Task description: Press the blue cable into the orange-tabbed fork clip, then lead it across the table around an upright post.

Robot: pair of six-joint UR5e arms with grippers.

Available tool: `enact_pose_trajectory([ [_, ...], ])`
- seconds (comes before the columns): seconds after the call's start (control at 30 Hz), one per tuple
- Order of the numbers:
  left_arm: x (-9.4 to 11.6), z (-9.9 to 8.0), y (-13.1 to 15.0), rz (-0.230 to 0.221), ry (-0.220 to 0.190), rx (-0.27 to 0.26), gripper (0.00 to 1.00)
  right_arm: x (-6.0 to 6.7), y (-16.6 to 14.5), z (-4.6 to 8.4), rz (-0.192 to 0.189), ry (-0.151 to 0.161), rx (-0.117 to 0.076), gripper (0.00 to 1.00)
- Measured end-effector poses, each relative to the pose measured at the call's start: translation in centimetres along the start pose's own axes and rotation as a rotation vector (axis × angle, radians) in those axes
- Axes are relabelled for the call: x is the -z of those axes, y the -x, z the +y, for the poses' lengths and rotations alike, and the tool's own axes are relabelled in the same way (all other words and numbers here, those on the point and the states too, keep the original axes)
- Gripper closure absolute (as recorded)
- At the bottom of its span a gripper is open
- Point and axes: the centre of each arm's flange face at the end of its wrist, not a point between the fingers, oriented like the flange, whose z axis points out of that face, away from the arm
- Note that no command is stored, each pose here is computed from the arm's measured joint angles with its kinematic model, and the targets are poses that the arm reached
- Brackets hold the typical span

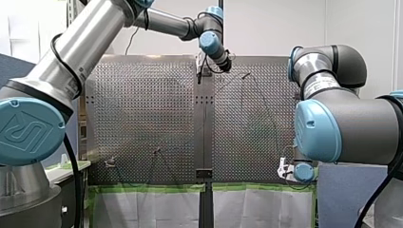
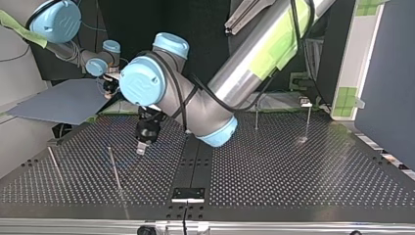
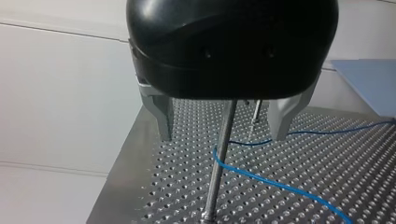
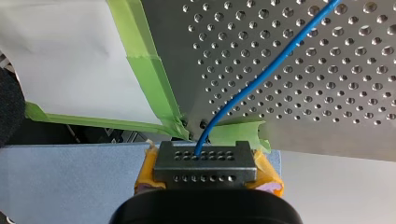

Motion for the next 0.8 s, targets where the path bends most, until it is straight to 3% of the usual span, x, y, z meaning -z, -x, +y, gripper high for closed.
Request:
enact_pose_trajectory([
  [0.23, 1.8, 1.0, 1.8, -0.061, 0.002, 0.029, 0.0, 0.0, 0.0, 0.0, 0.0, 0.0, 0.001, 1.0],
  [0.8, 6.7, 2.5, 5.5, -0.216, -0.038, 0.226, 0.0, -0.1, -0.1, -0.2, 0.002, -0.001, 0.0, 1.0],
])
